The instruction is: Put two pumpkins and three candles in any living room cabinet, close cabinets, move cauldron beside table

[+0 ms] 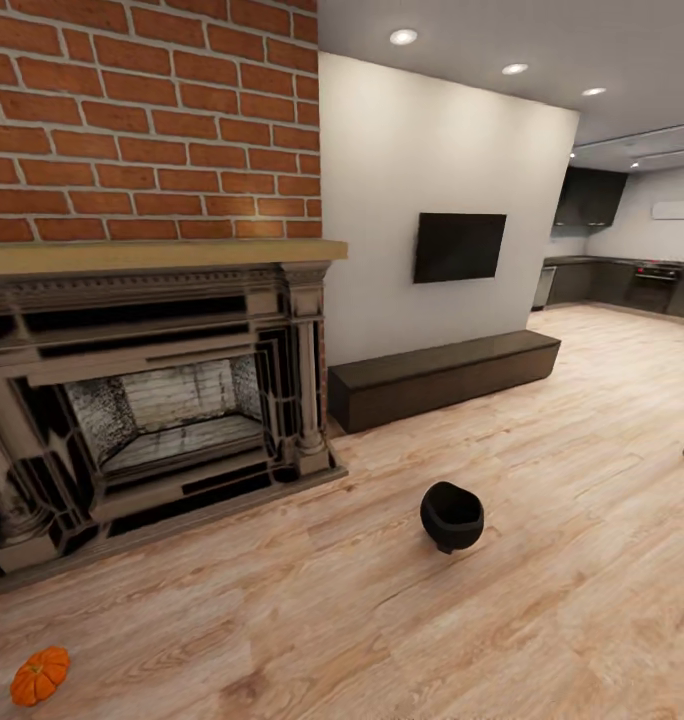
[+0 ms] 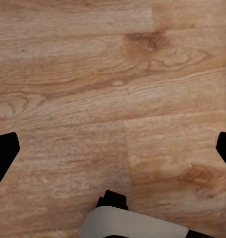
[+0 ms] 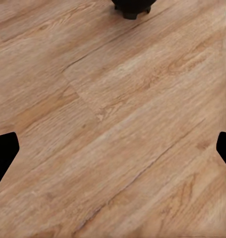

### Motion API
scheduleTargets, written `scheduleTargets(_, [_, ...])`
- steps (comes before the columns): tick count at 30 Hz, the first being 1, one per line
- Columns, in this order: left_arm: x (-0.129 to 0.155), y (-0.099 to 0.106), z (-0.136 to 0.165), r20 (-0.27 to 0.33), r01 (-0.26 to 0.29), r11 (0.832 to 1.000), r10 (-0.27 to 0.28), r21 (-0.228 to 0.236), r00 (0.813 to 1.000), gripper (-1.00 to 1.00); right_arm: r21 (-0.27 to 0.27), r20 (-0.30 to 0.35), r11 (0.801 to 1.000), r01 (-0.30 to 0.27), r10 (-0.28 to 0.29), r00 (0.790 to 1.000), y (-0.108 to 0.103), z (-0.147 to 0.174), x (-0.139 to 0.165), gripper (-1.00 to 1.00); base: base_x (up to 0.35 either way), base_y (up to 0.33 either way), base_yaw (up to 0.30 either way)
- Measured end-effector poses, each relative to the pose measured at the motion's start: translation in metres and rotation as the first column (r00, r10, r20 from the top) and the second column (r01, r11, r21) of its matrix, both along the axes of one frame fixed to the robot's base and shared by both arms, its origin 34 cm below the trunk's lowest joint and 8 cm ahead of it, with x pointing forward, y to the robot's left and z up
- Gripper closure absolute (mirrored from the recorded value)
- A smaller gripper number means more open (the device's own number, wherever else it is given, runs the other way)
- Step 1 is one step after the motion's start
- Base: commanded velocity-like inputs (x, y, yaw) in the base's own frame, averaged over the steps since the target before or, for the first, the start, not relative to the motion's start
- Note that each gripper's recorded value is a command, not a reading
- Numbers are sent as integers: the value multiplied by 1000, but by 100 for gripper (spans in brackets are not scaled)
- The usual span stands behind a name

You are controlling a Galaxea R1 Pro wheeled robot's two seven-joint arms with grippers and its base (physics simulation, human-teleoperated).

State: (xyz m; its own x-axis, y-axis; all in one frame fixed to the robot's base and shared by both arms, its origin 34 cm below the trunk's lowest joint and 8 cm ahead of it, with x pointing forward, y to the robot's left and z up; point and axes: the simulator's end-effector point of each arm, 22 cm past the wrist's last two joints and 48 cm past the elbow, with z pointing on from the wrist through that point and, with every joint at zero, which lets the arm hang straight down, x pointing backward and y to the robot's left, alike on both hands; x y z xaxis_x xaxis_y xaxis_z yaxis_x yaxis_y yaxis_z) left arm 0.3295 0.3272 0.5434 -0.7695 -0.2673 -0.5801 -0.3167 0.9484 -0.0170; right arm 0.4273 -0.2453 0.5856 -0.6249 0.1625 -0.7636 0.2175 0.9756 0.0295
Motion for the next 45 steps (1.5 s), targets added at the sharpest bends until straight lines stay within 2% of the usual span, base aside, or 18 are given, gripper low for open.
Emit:
scheduleTargets(8, [1,-1,0,3,3,1000,-3,0,1000,-100,-2,1,1000,-7,7,1000,1,0,0,-100,76,87,-298])
scheduleTargets(22, [3,0,3,19,5,1000,-6,6,1000,-100,-3,2,1000,-11,11,1000,2,1,0,-100,253,189,-298])
scheduleTargets(45, [3,1,3,19,3,1000,-4,7,1000,-100,-2,1,1000,-11,11,1000,3,0,0,-100,11,5,-298])
